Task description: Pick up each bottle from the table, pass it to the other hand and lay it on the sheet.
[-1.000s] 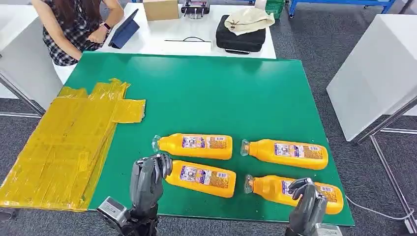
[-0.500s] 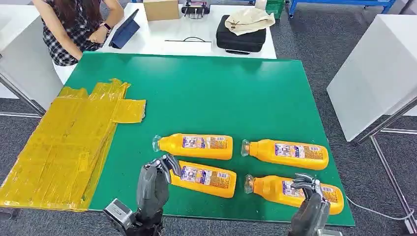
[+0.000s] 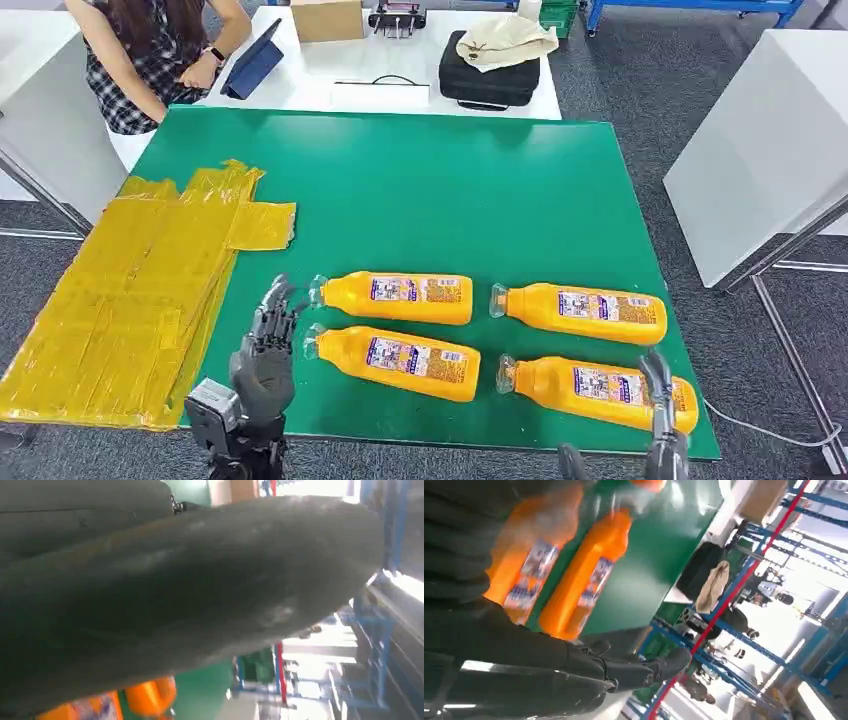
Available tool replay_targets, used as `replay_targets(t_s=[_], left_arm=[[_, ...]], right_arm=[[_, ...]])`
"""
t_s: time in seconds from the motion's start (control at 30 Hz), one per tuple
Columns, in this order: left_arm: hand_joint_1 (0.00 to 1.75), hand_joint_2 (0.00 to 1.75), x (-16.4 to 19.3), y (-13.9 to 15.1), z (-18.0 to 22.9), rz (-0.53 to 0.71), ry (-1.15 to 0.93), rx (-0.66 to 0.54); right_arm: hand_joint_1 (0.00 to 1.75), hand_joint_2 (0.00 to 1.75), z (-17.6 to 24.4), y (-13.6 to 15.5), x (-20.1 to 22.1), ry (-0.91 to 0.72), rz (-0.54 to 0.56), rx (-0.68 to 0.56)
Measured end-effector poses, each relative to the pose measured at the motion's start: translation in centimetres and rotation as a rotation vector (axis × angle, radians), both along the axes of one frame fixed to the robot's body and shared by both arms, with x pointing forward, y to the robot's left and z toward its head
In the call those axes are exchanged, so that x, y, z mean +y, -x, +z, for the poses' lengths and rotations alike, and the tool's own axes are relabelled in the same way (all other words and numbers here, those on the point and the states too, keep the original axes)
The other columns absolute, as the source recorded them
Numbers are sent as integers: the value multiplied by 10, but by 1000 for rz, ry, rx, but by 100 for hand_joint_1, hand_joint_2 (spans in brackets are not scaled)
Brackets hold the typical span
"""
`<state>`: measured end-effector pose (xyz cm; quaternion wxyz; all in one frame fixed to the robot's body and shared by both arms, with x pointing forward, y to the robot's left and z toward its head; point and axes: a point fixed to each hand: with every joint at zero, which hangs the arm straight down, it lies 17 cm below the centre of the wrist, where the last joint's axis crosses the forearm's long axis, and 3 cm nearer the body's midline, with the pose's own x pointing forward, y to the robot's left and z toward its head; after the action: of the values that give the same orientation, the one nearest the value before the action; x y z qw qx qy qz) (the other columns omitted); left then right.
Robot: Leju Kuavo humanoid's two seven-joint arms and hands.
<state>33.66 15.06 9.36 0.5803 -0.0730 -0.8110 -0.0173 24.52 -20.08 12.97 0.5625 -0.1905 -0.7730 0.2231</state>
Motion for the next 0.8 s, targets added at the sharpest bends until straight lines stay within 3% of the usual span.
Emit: replay_targets(t_s=[0.2,0.43,0.63,0.8], left_arm=[[0,0,35,11,-18,93,13,53],[0,0,48,18,-24,110,33,73],[0,0,51,20,-24,101,35,73],[0,0,53,20,-25,102,36,74]], right_arm=[[0,175,-19,14,-44,406,-88,69],[0,175,-57,31,-111,710,-116,309],[0,175,-60,31,-169,822,-195,379],[0,175,-59,27,-187,842,-210,388]])
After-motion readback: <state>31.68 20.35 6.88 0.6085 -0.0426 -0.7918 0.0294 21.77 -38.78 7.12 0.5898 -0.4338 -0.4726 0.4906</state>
